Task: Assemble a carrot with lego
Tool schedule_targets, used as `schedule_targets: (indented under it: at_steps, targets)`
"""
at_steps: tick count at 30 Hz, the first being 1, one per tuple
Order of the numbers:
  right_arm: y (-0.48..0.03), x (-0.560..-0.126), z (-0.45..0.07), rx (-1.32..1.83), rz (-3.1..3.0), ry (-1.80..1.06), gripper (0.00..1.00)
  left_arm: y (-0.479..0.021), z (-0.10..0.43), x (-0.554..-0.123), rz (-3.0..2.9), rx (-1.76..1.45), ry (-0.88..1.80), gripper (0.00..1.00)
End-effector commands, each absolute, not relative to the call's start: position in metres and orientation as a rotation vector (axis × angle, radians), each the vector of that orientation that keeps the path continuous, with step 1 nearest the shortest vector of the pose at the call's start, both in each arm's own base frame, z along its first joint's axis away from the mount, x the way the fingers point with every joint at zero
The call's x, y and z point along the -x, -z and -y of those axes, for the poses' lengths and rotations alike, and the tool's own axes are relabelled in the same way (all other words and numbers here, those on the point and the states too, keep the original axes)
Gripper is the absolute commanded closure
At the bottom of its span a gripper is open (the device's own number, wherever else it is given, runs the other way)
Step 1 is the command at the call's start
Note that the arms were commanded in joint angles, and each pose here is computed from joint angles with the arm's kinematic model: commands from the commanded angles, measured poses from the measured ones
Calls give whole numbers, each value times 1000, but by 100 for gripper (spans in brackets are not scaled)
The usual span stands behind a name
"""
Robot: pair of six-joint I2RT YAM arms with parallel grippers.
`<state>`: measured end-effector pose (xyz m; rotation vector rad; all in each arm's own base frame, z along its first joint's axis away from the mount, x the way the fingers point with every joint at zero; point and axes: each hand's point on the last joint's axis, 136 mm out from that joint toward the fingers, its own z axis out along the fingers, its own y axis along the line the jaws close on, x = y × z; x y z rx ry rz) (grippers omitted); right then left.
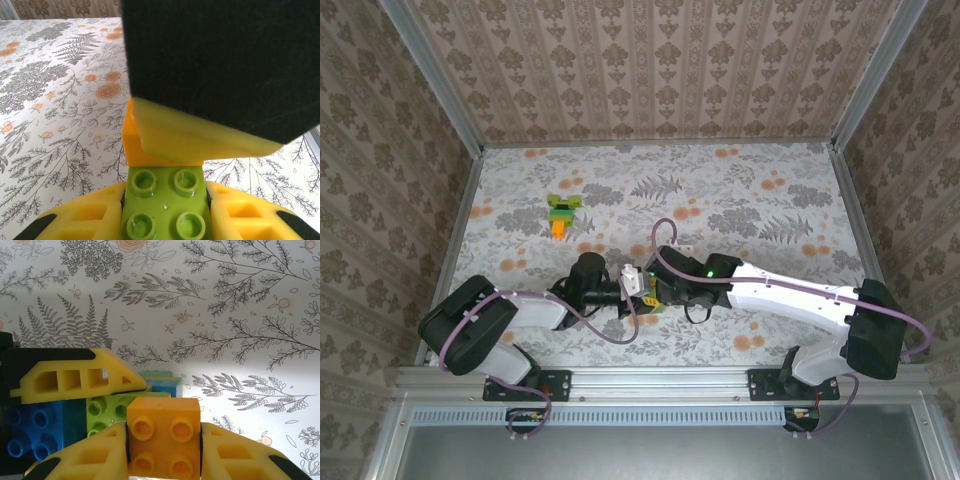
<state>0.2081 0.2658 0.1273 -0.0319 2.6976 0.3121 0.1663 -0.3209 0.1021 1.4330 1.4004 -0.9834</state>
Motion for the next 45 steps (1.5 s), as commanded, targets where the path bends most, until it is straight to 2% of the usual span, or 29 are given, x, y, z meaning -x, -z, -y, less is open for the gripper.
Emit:
schedule_targets:
  at_steps: [1, 19, 23, 30, 36, 45]
  targets:
    - [-85, -173, -236, 125, -2889, -34, 74, -85, 317, -173, -1476, -1446, 941, 73]
    - [-90, -176, -245, 217, -2889, 7, 72, -83, 317, -175, -1488, -1445, 926, 73]
    - [-95, -178, -249, 239, -2876, -14, 68, -82, 316, -175, -1490, -1445, 923, 73]
    - [-100, -180, -254, 244, -2862, -47, 48, -82, 316, -176, -1492, -1445, 919, 73]
    - [-110, -183, -262, 232, -2825, -145, 38, -82, 316, -176, -1493, -1445, 919, 73]
    - [-140, -188, -252, 210, -2744, -177, 34, -81, 316, -176, -1498, -1445, 916, 72]
